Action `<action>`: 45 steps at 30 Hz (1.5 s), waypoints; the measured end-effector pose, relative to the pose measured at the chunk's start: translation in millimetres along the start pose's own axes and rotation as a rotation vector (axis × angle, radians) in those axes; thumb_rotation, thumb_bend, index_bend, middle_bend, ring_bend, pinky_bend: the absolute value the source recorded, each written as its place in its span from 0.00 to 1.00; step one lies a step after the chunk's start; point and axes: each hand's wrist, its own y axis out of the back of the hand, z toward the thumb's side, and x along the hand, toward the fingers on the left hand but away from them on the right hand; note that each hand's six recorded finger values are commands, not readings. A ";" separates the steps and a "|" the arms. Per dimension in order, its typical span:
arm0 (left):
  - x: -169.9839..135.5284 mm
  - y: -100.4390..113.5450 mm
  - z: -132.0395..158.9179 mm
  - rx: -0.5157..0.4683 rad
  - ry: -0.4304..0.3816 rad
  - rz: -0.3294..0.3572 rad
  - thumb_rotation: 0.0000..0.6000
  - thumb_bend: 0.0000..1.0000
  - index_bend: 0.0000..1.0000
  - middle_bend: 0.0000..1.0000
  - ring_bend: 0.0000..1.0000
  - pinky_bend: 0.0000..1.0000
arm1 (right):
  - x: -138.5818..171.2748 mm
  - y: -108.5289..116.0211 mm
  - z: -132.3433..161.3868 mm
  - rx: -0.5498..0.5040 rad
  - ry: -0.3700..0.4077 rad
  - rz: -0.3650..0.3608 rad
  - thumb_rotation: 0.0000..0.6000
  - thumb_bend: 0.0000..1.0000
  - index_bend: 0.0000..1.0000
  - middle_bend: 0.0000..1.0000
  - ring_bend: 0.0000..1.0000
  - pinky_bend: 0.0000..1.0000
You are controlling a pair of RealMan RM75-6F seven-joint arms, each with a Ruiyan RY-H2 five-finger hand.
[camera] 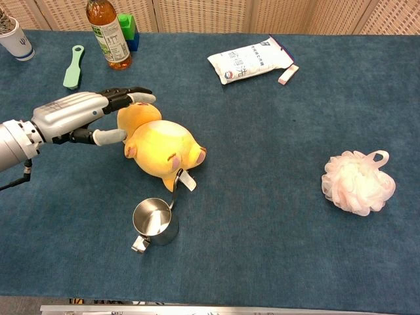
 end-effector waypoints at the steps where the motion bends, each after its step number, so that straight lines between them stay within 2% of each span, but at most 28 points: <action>1: 1.2 -1.2 3.7 0.001 -0.009 -0.002 0.00 0.00 0.05 0.00 0.00 0.00 | 0.2 0.2 -0.2 0.000 0.000 0.000 1.00 0.04 0.04 0.26 0.12 0.23; 13: 24.3 -16.9 32.1 0.029 -0.068 -0.015 0.00 0.00 0.05 0.00 0.00 0.00 | 5.0 3.0 -8.5 -0.001 -0.018 -0.007 1.00 0.04 0.04 0.26 0.12 0.23; 26: 52.6 -39.5 39.6 0.064 -0.088 -0.035 0.00 0.00 0.05 0.00 0.00 0.00 | 12.4 5.8 -19.1 0.000 -0.048 -0.013 1.00 0.04 0.04 0.26 0.12 0.23; 36: 52.4 -51.8 37.0 0.131 -0.099 -0.061 0.00 0.00 0.05 0.00 0.00 0.00 | 13.2 5.6 -18.3 0.000 -0.052 -0.014 1.00 0.04 0.04 0.26 0.12 0.23; 45: 34.6 -44.5 25.6 0.158 -0.076 -0.067 0.00 0.00 0.05 0.00 0.00 0.00 | 11.4 3.1 -15.6 -0.003 -0.046 -0.009 1.00 0.04 0.04 0.26 0.12 0.23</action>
